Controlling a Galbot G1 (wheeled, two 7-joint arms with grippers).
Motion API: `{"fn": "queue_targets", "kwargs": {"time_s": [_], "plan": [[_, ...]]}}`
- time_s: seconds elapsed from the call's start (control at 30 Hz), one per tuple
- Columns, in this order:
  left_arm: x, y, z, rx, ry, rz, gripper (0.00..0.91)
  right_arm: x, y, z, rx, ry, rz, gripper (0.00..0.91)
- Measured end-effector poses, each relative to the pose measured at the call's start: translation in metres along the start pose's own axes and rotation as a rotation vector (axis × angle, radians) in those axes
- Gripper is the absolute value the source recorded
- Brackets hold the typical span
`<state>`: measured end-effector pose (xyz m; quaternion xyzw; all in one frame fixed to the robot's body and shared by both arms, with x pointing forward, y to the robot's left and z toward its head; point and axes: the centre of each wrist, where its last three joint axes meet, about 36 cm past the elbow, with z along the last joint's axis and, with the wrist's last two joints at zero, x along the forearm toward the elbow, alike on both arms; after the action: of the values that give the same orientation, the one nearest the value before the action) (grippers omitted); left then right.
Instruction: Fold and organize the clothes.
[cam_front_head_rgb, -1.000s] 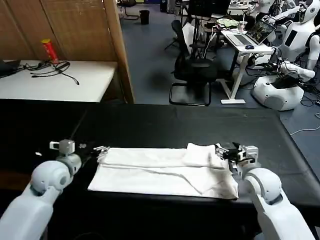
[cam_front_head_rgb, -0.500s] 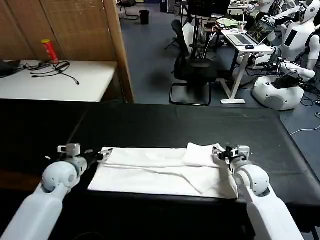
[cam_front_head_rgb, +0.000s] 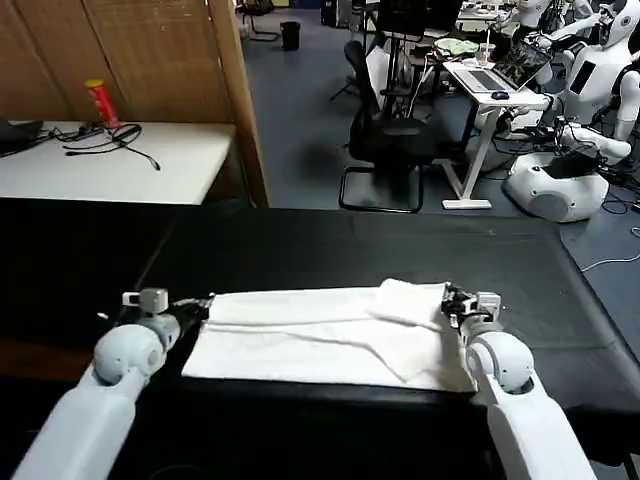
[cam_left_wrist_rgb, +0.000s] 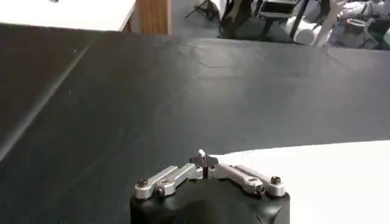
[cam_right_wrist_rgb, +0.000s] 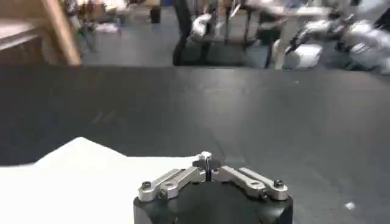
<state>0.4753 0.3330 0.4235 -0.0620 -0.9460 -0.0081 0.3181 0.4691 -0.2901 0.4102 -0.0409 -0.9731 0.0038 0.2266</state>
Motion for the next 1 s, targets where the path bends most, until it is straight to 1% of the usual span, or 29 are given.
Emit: {"fn": "queue_targets", "kwargs": {"time_s": [0.03, 0.07, 0.2, 0.4, 0.5, 0.6, 0.8, 1.0], "plan": [[-0.001, -0.002, -0.001, -0.004, -0.009, 0.002, 0.829, 0.001, 0.000, 0.000, 0.001, 0.007, -0.008, 0.722], [-0.001, -0.004, -0.002, -0.009, -0.017, 0.003, 0.878, 0.002, -0.001, 0.000, 0.003, 0.012, -0.019, 0.878], [0.000, -0.005, -0.005, -0.012, -0.048, 0.010, 0.878, 0.011, -0.008, -0.003, 0.011, 0.007, -0.053, 0.878], [0.008, 0.002, -0.012, -0.032, -0.094, -0.015, 0.878, 0.031, -0.021, -0.012, 0.022, -0.012, -0.071, 0.878], [0.015, 0.006, -0.014, -0.040, -0.103, -0.029, 0.878, 0.040, -0.022, -0.016, 0.026, -0.017, -0.078, 0.878], [0.023, 0.008, -0.015, -0.014, -0.107, -0.031, 0.878, 0.050, -0.023, -0.022, 0.025, -0.024, -0.083, 0.878], [0.047, -0.003, 0.005, 0.035, -0.132, -0.011, 0.878, 0.075, -0.030, -0.034, 0.018, -0.063, -0.093, 0.878], [0.063, -0.015, 0.033, 0.063, -0.134, -0.019, 0.878, 0.091, -0.032, -0.036, 0.021, -0.086, -0.094, 0.878]]}}
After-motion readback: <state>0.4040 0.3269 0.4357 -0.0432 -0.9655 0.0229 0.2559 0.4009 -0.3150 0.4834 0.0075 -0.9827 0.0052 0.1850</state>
